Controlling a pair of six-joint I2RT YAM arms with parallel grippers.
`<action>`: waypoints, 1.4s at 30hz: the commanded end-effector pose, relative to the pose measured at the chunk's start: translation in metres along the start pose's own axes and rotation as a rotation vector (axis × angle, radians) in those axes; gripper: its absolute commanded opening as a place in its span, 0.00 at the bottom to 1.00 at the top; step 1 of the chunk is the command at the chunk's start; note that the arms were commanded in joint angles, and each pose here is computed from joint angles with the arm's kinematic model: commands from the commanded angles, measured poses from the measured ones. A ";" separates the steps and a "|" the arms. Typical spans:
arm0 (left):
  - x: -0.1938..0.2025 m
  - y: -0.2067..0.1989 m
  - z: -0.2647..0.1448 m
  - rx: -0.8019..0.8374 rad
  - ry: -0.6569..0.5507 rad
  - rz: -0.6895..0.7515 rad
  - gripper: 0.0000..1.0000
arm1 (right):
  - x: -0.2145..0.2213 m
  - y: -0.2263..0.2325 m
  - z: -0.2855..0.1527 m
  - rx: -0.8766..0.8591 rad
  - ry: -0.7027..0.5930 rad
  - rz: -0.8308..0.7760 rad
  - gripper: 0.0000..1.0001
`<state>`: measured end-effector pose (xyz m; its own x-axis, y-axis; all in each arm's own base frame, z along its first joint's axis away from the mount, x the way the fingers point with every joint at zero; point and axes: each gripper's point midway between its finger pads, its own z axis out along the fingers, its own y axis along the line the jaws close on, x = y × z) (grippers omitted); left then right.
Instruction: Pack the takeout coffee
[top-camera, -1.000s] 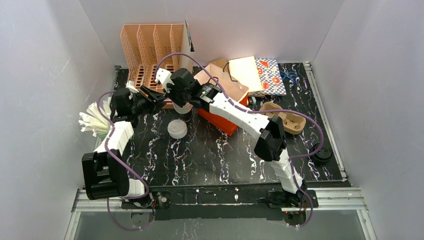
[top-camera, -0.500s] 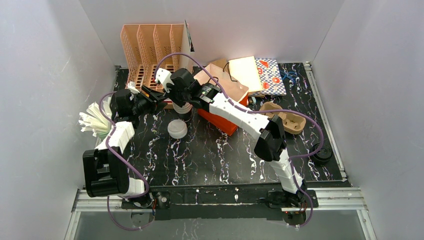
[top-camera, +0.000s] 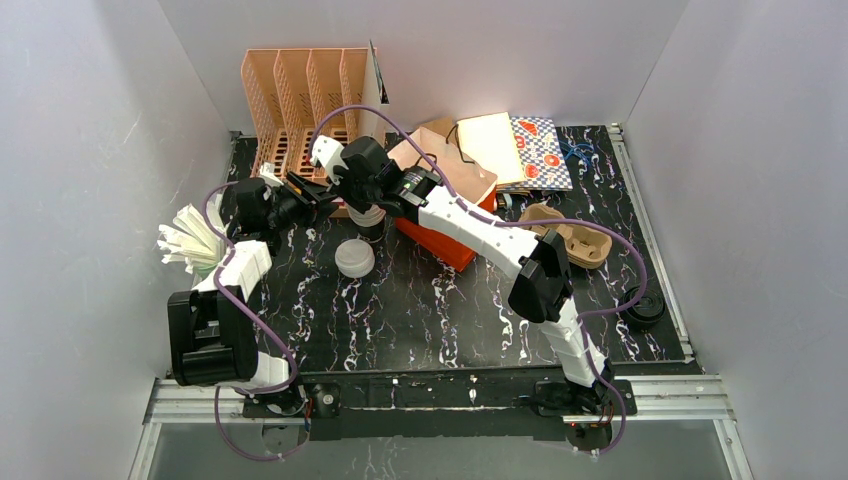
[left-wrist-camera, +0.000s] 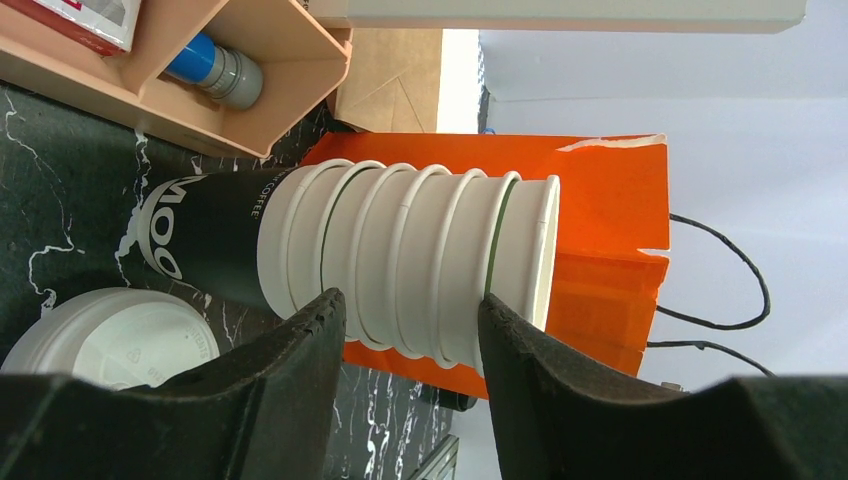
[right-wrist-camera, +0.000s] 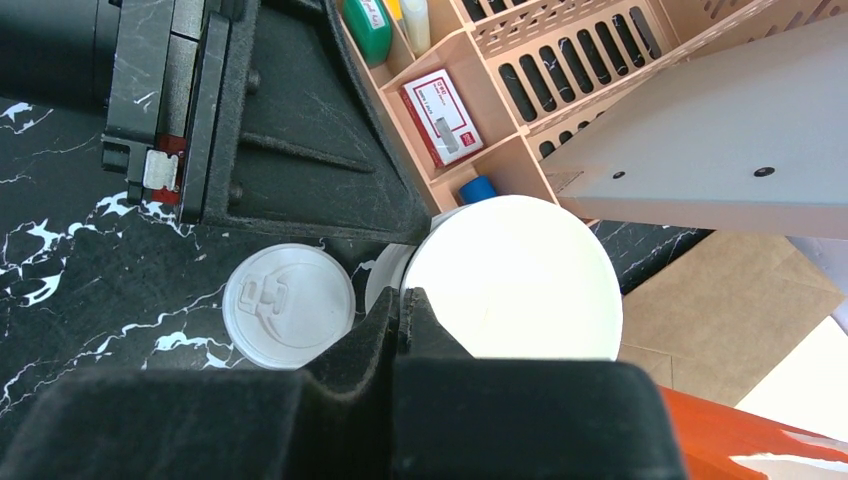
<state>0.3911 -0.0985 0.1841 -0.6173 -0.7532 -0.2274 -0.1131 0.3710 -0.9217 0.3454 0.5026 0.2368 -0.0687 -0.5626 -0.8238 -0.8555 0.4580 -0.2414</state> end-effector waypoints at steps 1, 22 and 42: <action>0.012 0.019 0.004 -0.068 0.040 0.005 0.48 | -0.047 -0.007 -0.023 0.022 -0.137 -0.015 0.01; 0.009 0.019 -0.002 -0.151 0.014 0.079 0.47 | -0.096 -0.023 -0.067 0.180 -0.229 -0.120 0.01; -0.009 -0.033 -0.031 -0.173 -0.012 0.263 0.56 | -0.159 0.027 -0.208 0.247 -0.428 -0.275 0.01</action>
<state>0.3905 -0.0900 0.1917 -0.6375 -0.6792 -0.3637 -0.1469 0.5705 -0.8081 0.2665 0.4797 0.4302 0.3554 -0.4568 -0.8155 -0.6701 0.4838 -0.5630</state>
